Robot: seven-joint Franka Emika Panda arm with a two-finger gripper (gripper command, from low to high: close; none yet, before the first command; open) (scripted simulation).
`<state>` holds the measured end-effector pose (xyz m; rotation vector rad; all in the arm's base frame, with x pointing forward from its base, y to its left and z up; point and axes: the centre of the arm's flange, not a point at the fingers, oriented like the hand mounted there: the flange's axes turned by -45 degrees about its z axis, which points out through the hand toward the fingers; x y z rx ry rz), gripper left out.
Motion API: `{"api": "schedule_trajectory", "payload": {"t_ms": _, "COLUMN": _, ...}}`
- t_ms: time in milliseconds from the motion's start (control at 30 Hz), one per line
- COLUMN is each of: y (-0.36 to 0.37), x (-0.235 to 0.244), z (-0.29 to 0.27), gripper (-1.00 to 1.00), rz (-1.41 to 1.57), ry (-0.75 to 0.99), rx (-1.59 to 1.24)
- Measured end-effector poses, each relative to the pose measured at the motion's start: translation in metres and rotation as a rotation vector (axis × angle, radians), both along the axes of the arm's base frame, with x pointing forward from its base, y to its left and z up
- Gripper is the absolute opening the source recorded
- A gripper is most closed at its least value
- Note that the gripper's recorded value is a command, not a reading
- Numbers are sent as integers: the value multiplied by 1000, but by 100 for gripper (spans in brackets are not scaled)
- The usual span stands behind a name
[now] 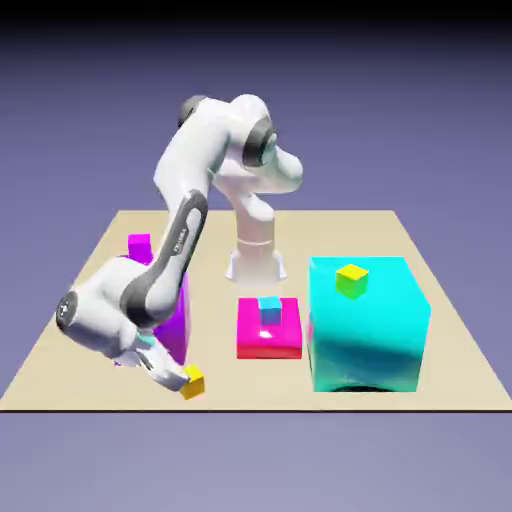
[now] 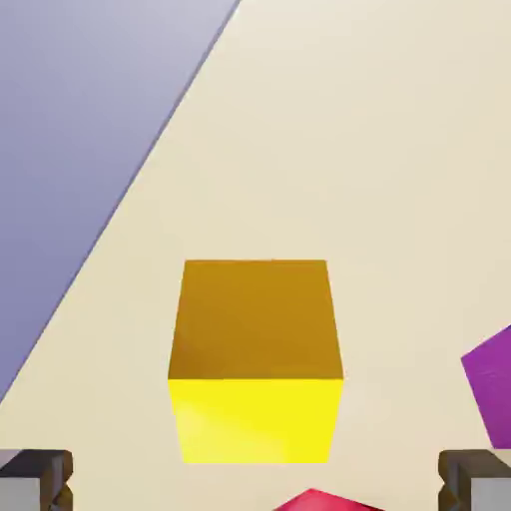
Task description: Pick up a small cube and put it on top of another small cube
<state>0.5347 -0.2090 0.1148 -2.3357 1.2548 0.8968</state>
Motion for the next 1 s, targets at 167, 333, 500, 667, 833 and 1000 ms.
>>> {"api": "schedule_trajectory", "payload": {"t_ms": 167, "y": 0, "x": 0, "z": 0, "gripper": -100, "rz": -1, "ry": -1, "rx": 1}}
{"api": "schedule_trajectory", "payload": {"t_ms": 333, "y": -35, "x": 14, "z": 91, "gripper": -100, "rz": 87, "ry": -12, "rx": -106}}
{"api": "schedule_trajectory", "payload": {"t_ms": 500, "y": -66, "x": -22, "z": 188, "gripper": -100, "rz": 229, "ry": -14, "rx": -156}}
{"api": "schedule_trajectory", "payload": {"t_ms": 667, "y": -95, "x": -81, "z": 264, "gripper": -100, "rz": 329, "ry": -1, "rx": -143}}
{"api": "schedule_trajectory", "payload": {"t_ms": 833, "y": -113, "x": -160, "z": 298, "gripper": -100, "rz": 389, "ry": -2, "rx": 8}}
{"api": "schedule_trajectory", "payload": {"t_ms": 1000, "y": -114, "x": -190, "z": 279, "gripper": -100, "rz": 376, "ry": 0, "rx": -1}}
